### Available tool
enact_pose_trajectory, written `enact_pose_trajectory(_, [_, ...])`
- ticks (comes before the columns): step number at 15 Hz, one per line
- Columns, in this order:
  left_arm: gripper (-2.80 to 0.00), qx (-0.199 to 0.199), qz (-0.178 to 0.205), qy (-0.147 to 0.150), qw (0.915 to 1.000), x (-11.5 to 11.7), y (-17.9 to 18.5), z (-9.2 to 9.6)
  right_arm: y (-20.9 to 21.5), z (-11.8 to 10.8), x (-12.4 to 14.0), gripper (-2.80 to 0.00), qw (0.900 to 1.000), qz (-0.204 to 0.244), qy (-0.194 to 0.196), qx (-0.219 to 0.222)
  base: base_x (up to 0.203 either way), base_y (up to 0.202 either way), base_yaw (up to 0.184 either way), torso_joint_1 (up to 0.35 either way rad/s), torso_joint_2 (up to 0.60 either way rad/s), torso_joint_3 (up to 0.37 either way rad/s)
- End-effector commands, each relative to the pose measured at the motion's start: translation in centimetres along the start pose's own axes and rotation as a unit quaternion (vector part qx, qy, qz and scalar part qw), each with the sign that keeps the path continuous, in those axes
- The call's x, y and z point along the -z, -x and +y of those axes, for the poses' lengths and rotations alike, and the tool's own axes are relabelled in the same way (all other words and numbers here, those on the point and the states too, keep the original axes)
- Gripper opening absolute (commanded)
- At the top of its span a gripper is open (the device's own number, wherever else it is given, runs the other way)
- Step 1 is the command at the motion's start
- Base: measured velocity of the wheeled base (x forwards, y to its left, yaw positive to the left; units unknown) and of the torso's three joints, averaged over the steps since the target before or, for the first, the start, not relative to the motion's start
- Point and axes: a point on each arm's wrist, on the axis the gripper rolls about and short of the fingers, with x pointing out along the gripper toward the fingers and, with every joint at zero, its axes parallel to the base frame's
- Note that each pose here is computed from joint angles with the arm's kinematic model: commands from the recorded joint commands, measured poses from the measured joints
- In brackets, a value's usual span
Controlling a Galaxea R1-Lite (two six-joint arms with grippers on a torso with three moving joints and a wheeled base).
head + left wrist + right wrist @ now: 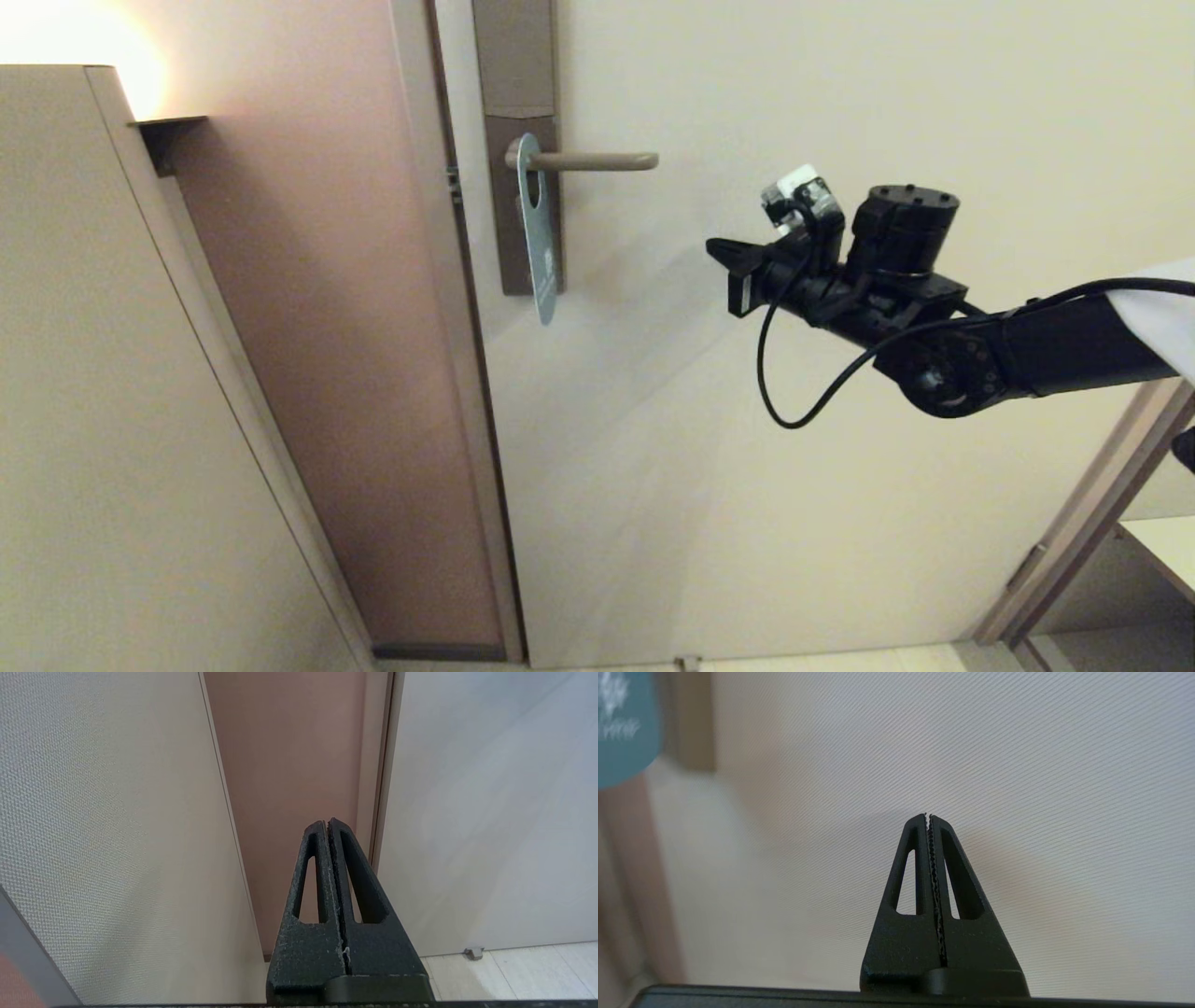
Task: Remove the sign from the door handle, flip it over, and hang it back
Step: Hang the sign back with the other side facing out
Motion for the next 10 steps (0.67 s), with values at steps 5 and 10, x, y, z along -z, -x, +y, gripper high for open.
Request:
enact_pose_trajectory(5, [-2.8,0.0,0.0,0.0,1.0,0.0,0.0,0.0,2.9,-1.1,-5.3,-2.8,0.998,-0.062,0.013,0.014,0.0,0.0,0.0,0.0,0.0,0.0])
enact_pose_trajectory(10, [-2.8,0.0,0.0,0.0,1.0,0.0,0.0,0.0,3.4,2.8,-4.0,-2.8,0.996,-0.043,0.006,-0.078,0.0,0.0,0.0,0.0,0.0,0.0])
